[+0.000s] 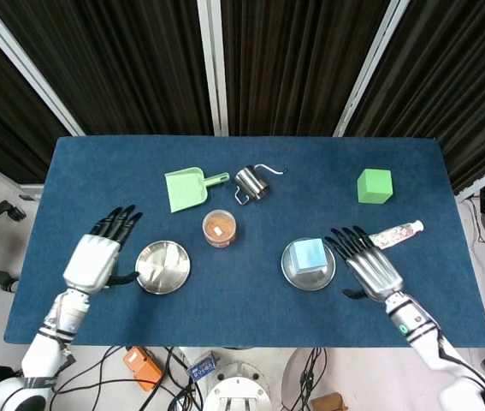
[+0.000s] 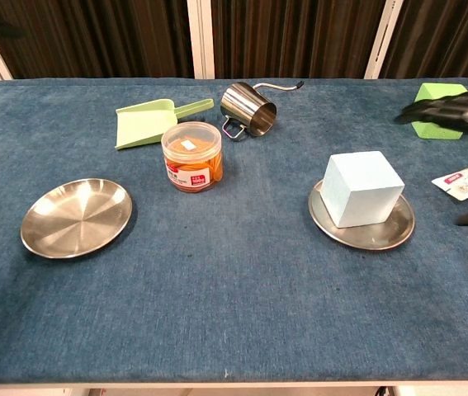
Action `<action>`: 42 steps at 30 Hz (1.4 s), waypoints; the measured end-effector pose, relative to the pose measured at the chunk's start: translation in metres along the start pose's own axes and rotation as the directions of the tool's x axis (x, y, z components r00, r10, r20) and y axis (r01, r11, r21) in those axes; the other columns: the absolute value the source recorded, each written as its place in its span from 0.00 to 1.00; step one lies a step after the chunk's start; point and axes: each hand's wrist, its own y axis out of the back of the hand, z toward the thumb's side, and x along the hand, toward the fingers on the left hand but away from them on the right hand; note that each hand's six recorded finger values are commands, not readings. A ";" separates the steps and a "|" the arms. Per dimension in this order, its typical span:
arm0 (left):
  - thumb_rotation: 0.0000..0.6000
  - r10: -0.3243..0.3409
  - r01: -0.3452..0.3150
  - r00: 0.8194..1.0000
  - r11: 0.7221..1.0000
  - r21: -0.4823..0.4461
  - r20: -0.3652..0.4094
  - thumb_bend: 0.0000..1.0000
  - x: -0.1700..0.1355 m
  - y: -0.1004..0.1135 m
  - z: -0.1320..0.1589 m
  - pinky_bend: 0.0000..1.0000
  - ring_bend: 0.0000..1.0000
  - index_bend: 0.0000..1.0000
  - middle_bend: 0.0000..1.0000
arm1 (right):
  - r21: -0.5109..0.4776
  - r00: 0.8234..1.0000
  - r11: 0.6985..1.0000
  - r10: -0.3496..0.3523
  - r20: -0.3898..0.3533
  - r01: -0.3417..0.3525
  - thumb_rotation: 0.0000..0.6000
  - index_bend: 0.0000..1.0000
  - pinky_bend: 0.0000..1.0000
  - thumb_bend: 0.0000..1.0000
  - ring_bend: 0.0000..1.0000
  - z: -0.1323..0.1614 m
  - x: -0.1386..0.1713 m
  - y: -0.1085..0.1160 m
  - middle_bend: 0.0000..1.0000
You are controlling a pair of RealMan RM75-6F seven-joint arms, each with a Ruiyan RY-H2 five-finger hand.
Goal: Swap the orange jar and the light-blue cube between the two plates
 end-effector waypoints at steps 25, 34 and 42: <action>1.00 0.020 -0.021 0.997 1.000 -0.014 -0.069 0.03 -0.043 0.000 -0.046 0.19 0.02 0.00 0.00 | -0.014 0.991 1.000 -0.025 -0.131 0.023 1.00 0.71 0.73 0.50 0.60 0.064 -0.053 0.019 0.58; 1.00 0.033 -0.035 0.995 0.999 -0.015 -0.093 0.03 -0.049 0.004 -0.054 0.19 0.02 0.00 0.00 | 0.005 0.959 0.999 -0.035 -0.280 0.038 1.00 0.62 0.63 0.50 0.58 0.130 -0.049 0.024 0.58; 1.00 0.034 -0.037 0.993 0.999 -0.029 -0.112 0.03 -0.048 0.005 -0.061 0.19 0.02 0.00 0.00 | -0.056 0.930 0.997 0.037 -0.366 -0.062 1.00 0.26 0.40 0.49 0.32 0.191 -0.073 -0.003 0.32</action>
